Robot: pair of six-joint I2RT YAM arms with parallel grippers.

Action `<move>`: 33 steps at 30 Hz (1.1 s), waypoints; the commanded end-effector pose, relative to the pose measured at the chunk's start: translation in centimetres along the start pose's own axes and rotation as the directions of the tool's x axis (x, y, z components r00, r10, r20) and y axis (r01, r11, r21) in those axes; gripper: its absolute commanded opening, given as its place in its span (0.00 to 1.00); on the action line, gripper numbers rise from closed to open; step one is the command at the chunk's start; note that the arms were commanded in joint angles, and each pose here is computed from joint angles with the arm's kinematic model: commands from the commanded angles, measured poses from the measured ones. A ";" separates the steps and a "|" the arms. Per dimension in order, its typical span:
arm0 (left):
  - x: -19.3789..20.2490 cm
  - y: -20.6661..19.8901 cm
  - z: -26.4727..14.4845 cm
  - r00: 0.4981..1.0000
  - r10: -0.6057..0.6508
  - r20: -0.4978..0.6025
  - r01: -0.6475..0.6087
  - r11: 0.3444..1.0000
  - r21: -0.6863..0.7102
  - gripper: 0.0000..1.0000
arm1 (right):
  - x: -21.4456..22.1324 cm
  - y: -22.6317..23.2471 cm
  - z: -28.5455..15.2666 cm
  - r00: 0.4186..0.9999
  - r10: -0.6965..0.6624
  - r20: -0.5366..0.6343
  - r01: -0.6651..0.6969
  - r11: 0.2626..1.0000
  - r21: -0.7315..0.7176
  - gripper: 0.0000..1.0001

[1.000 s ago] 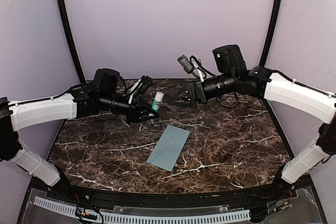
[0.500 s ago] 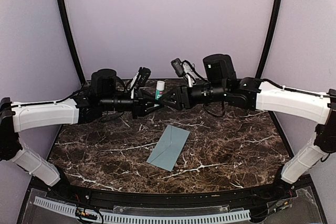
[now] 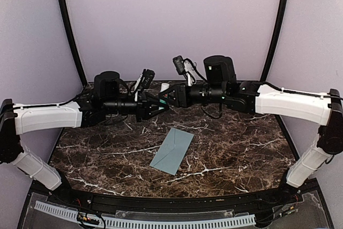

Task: Place the letter into the envelope and seal it
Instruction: Place the solid glue at the center of the board.

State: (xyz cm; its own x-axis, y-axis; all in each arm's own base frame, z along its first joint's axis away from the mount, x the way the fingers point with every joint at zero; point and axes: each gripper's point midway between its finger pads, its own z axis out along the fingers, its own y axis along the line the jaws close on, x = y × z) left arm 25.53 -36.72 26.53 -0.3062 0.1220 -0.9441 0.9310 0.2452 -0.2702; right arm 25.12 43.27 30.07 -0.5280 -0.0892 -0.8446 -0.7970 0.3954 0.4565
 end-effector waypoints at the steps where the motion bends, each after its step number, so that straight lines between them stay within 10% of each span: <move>1: -0.6 -0.9 -0.2 0.999 0.019 0.030 -0.020 0.999 0.032 0.00 | -2.5 0.9 0.3 0.996 -0.018 0.083 0.020 1.000 -0.016 0.27; 5: -0.6 -0.7 -0.1 1.000 0.008 0.029 -0.008 1.000 0.022 0.00 | -2.3 0.5 0.4 0.996 -0.024 0.086 0.024 1.000 -0.001 0.09; 13: -0.4 0.6 -1.2 0.998 -0.057 -0.002 0.057 0.994 -0.095 0.68 | -3.2 -3.0 -0.1 0.987 -0.116 0.113 0.089 0.972 0.218 0.00; 33: -2.1 11.3 -18.0 0.983 -0.103 0.154 0.178 0.750 -0.637 0.83 | 3.4 -19.3 5.2 0.958 -0.247 0.145 0.105 0.775 0.624 0.00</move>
State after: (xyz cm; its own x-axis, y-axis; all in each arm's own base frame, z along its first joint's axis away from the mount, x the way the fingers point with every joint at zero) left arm 32.75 -19.08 29.65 -0.3714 -0.0515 -0.9270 0.5879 0.7597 -0.2778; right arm 38.42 40.29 15.01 -0.3766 -0.1389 -0.9159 -0.5441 0.8333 0.0973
